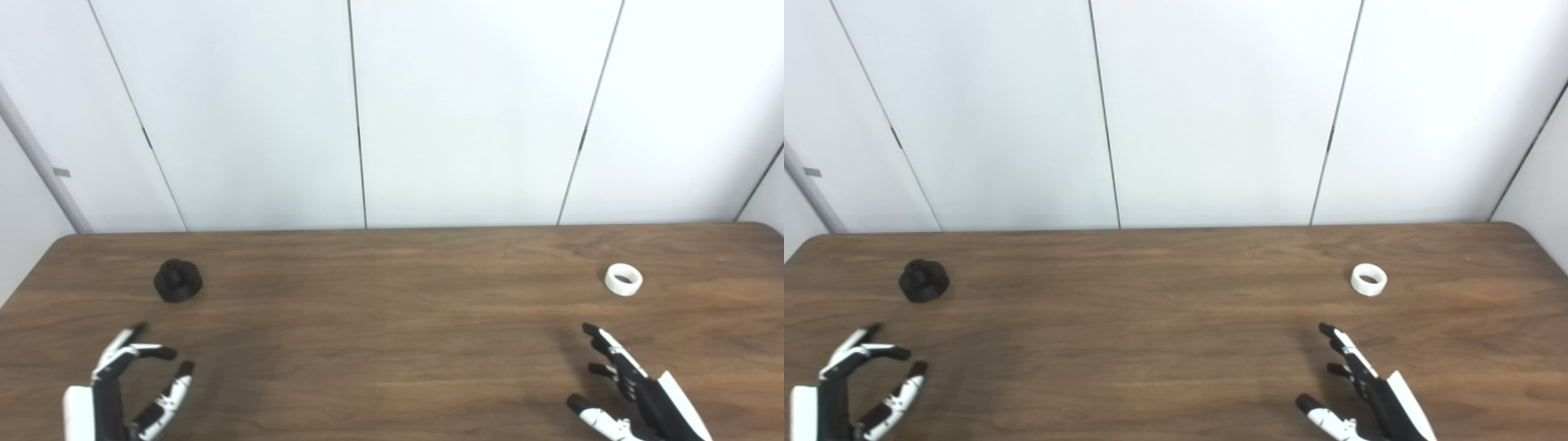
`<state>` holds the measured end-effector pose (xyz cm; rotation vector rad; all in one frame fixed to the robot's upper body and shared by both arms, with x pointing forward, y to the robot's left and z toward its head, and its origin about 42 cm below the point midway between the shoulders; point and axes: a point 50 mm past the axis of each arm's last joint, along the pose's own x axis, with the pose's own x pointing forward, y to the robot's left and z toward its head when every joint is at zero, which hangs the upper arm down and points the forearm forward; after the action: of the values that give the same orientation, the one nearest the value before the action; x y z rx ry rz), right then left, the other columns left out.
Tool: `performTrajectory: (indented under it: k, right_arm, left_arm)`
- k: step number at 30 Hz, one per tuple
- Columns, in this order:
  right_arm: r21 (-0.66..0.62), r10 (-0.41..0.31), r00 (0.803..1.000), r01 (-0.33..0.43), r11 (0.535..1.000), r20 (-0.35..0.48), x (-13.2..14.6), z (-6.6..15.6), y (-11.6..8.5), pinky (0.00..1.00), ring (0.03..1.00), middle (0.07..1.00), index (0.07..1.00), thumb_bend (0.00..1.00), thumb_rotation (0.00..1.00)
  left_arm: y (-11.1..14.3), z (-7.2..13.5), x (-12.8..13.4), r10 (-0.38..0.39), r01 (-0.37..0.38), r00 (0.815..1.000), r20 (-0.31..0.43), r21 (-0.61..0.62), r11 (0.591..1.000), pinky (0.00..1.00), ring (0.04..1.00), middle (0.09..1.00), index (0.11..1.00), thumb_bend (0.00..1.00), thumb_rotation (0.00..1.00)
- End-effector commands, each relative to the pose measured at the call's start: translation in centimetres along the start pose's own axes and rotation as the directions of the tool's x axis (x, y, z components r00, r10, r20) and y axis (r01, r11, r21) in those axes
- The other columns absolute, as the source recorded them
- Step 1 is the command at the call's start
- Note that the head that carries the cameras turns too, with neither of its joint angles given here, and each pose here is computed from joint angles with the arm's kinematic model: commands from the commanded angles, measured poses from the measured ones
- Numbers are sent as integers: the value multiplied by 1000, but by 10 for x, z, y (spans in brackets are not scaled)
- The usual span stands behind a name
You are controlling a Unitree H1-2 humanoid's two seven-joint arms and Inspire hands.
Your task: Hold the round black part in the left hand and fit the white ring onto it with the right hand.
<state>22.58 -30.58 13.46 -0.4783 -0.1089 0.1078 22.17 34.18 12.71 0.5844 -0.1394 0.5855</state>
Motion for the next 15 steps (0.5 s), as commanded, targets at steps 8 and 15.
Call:
performTrajectory:
  k: [8, 15]
  right_arm:
    - [-24, -18, 999, 18, 1000, 34, 3, -3, -21, 901, 967, 982, 929, 385, 417]
    - [-17, -18, 1000, 18, 1000, 2, 4, -8, -30, 916, 982, 995, 951, 379, 453]
  left_arm:
    - [32, -2, 36, 83, -78, 994, -65, 76, 994, 1000, 1000, 1000, 791, 835, 290]
    - [44, 0, 64, 58, -33, 989, -134, 182, 983, 1000, 1000, 1000, 905, 969, 349]
